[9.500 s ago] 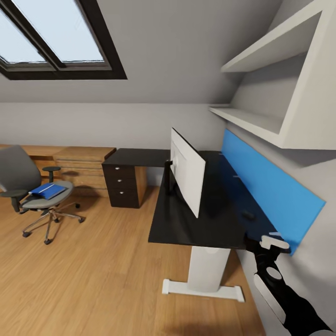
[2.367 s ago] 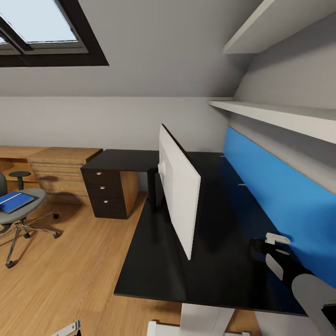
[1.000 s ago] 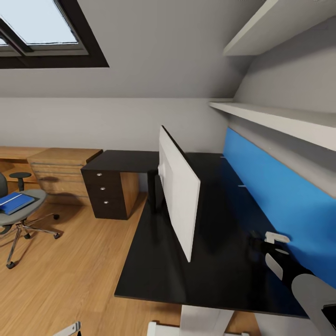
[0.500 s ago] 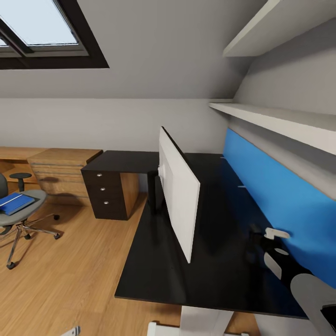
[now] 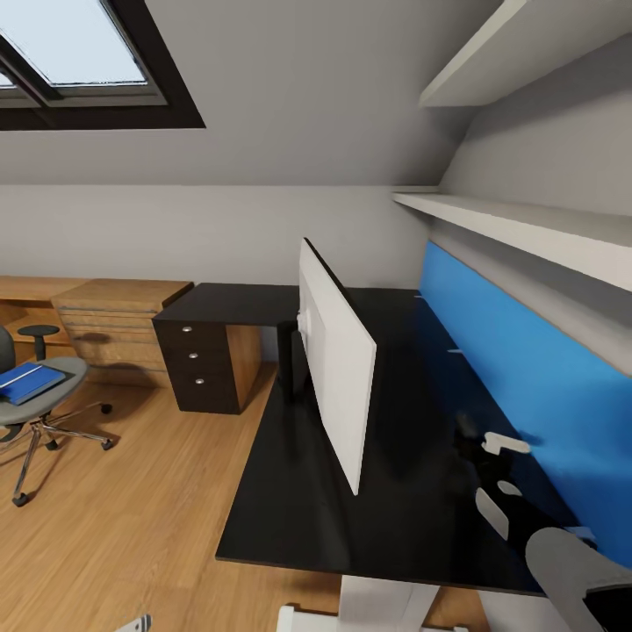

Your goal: In the bedroom, organize the workspace by keeping the computer under the desk, ensuring the monitor is on the desk, placing the keyboard on the desk next to the monitor, placing the mouse on the desk next to the keyboard, moving the folder from the swivel chair onto the desk next to the mouse, stacking the notebook on top of the folder with the pen on top of the notebook, and positioning the swivel chair next to the desk.

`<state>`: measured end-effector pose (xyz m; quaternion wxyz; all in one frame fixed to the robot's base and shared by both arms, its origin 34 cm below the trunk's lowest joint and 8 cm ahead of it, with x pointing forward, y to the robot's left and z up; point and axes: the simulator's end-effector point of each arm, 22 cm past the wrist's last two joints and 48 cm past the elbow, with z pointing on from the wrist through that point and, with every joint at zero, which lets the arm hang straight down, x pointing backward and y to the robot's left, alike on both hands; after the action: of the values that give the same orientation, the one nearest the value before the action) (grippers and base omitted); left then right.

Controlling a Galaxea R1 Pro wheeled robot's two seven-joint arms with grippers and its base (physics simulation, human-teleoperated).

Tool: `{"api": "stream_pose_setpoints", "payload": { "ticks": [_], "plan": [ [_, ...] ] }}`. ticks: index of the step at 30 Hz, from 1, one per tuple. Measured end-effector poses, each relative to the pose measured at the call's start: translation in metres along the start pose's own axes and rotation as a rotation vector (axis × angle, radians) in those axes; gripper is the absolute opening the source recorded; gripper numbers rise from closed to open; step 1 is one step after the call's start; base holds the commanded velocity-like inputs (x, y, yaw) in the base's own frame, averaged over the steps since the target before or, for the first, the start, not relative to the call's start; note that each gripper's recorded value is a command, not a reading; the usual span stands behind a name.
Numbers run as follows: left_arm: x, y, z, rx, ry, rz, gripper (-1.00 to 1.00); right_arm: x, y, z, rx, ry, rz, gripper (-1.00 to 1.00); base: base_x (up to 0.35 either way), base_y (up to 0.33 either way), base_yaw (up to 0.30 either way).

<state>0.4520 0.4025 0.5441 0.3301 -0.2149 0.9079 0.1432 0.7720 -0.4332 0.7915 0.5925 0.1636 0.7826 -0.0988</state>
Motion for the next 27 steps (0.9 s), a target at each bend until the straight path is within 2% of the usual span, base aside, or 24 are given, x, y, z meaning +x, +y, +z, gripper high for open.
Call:
{"api": "stream_pose_setpoints", "payload": {
  "ticks": [3,8,19,27],
  "plan": [
    [0.000,0.000,0.000,0.000,0.000,0.000,1.00,0.004,0.007,-0.007,0.011,-0.025,0.014,-1.00,0.000,0.000,0.000],
    [0.001,-0.001,0.000,0.001,0.001,0.001,1.00,0.004,0.001,-0.014,0.059,-0.074,0.032,-1.00,-0.092,0.028,0.000],
    [0.000,-0.001,0.000,0.002,0.002,0.003,1.00,0.004,0.002,-0.015,0.060,-0.080,0.036,-1.00,-0.275,0.168,0.000],
    [0.001,-0.001,0.000,0.003,0.003,0.003,1.00,-0.004,0.004,-0.015,0.059,-0.115,0.048,-1.00,-0.291,0.200,0.000]
  ]
}}
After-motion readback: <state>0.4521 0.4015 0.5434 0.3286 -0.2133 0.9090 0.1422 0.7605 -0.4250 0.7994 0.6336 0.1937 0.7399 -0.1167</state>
